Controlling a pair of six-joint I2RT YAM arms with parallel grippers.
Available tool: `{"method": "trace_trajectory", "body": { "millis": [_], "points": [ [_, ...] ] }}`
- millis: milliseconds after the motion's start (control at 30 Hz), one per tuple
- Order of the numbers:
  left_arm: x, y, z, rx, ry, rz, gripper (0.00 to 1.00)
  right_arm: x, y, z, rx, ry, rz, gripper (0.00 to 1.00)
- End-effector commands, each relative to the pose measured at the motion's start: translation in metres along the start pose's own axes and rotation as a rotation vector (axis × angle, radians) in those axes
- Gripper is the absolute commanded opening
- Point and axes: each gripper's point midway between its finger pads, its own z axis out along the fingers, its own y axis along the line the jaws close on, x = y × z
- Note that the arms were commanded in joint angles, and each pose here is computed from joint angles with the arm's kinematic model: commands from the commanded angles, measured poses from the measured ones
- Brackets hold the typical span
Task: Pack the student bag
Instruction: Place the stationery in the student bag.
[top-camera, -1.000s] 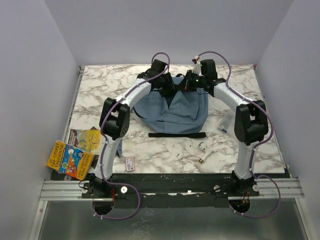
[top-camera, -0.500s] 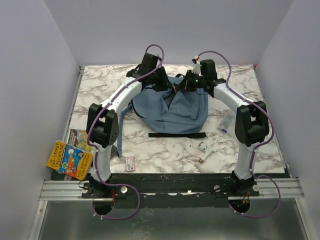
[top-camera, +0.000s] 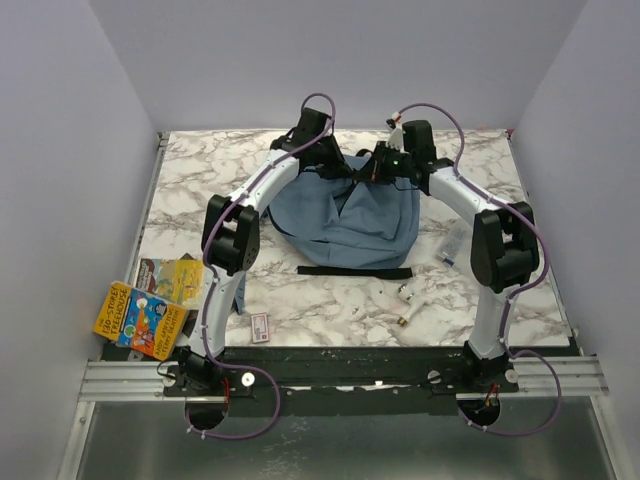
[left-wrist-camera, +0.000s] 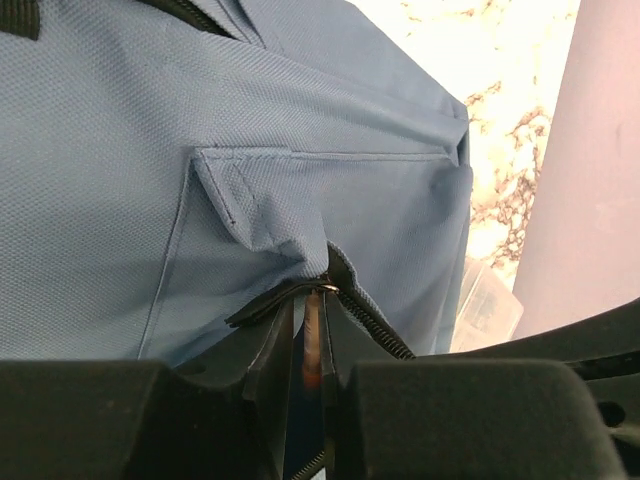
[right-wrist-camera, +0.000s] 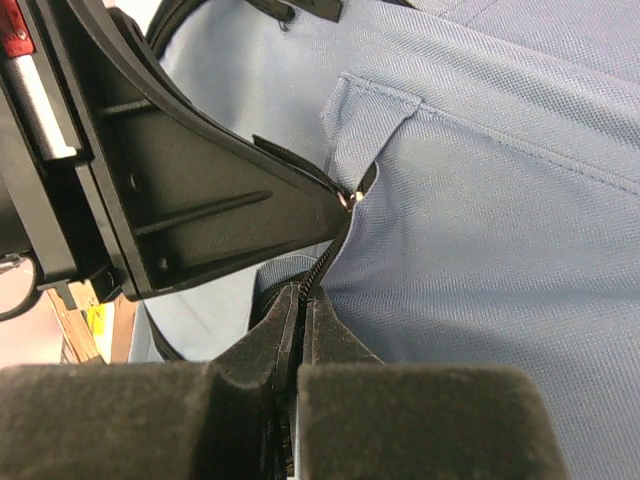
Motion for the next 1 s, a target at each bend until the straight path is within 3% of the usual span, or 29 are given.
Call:
{"method": "trace_trajectory", "body": {
  "millis": [0,267,500,667,800,967],
  "points": [
    [0.021,0.000,0.002,-0.010,0.066,-0.015,0.17,-0.027,0.031,-0.019,-0.072,-0.080,-0.051,0.01],
    [0.002,-0.020,-0.066,0.014,-0.023,0.083,0.29,-0.026,0.028,-0.017,-0.067,-0.079,-0.052,0.01],
    [0.003,-0.030,-0.124,0.048,-0.064,0.141,0.64,-0.025,0.023,-0.017,-0.040,-0.080,-0.065,0.01],
    [0.027,-0.004,-0.168,0.012,-0.070,0.158,0.81,-0.022,0.024,-0.017,-0.056,-0.071,-0.069,0.01],
    [0.060,0.026,-0.210,-0.031,-0.088,0.177,0.85,-0.020,0.022,-0.015,-0.054,-0.064,-0.070,0.01],
    [0.128,0.093,-0.232,-0.156,-0.044,0.131,0.87,-0.017,0.022,-0.013,-0.066,-0.053,-0.064,0.01]
  ]
}}
